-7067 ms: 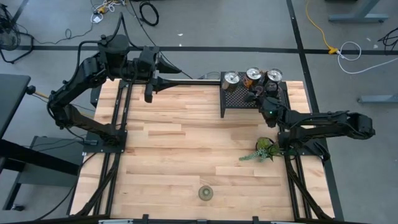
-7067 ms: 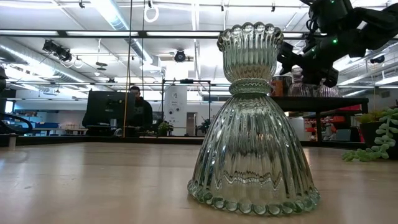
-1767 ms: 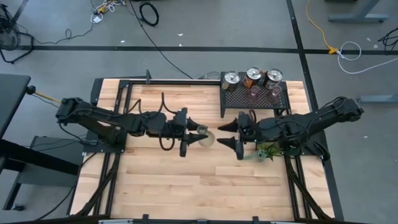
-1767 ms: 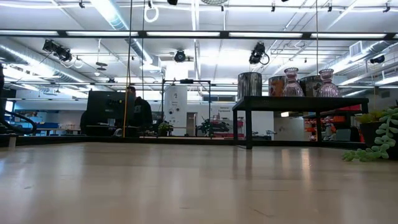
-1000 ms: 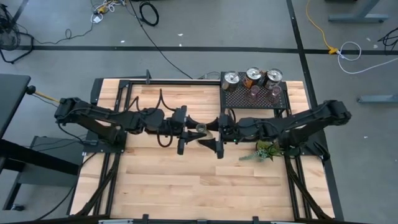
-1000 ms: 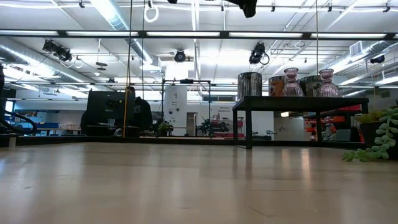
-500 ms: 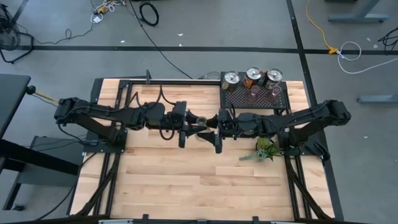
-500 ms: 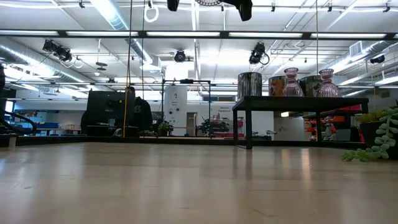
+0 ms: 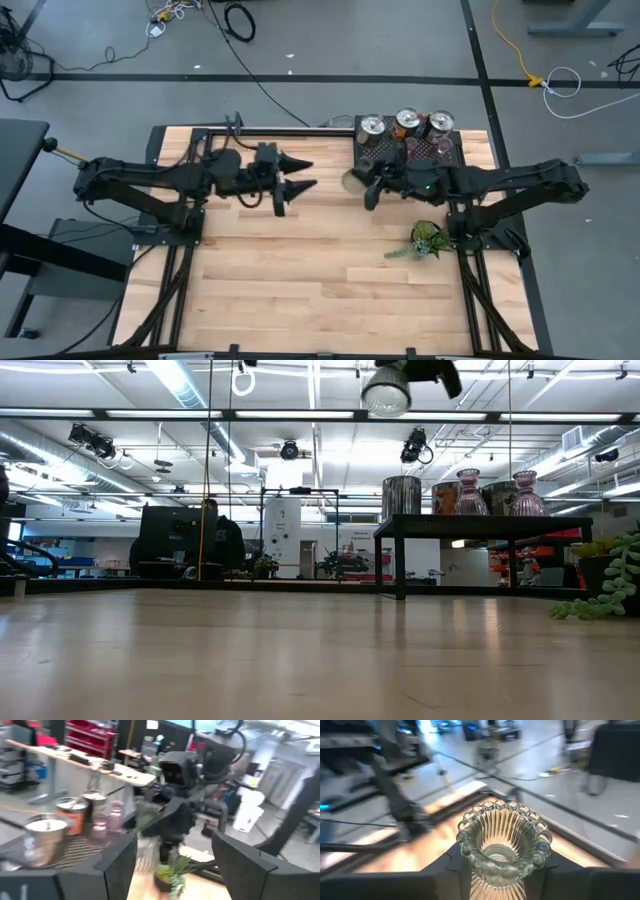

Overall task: Pick & Place candle stick holders
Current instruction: Put the green candle holder on the shelf aligned with the pink candle holders

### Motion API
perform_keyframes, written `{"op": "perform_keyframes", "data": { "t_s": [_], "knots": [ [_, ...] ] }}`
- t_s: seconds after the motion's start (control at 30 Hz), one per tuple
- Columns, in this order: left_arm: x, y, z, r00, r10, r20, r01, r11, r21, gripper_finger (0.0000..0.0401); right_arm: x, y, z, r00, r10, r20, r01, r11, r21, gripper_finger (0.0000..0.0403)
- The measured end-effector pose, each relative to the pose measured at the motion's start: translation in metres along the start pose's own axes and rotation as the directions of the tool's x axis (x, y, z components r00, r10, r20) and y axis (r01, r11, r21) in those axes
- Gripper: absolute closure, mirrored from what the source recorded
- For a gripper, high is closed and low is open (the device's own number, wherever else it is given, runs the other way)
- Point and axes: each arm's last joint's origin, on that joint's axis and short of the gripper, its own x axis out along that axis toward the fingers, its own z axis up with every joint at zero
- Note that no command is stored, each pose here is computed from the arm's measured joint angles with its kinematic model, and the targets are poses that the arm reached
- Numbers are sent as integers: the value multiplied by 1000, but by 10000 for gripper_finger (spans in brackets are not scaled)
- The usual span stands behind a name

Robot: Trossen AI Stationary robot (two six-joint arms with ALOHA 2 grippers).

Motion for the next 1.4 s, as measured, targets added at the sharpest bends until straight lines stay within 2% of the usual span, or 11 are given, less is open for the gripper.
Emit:
{"op": "perform_keyframes", "data": {
  "t_s": [0.17,0.3,0.5,0.6,1.27,1.4],
  "knots": [
    [-19,3,11,999,39,0,-39,999,2,162,-14,-21,-2,989,-144,17,145,989,-12,290],
    [-26,4,12,998,57,-19,-57,998,7,175,-11,-36,-22,973,-231,5,231,973,26,290],
    [-26,4,12,998,58,-20,-58,998,6,192,7,-57,-61,956,-294,-10,293,950,111,290],
    [-26,4,12,998,59,-25,-58,998,8,199,12,-66,-72,951,-307,-25,307,940,145,290],
    [-26,5,10,996,81,-36,-81,997,13,209,24,-111,-67,899,-437,-34,437,889,132,290],
    [-26,5,10,996,81,-36,-80,997,13,209,34,-118,-69,907,-418,-56,421,896,143,290]
  ]
}}
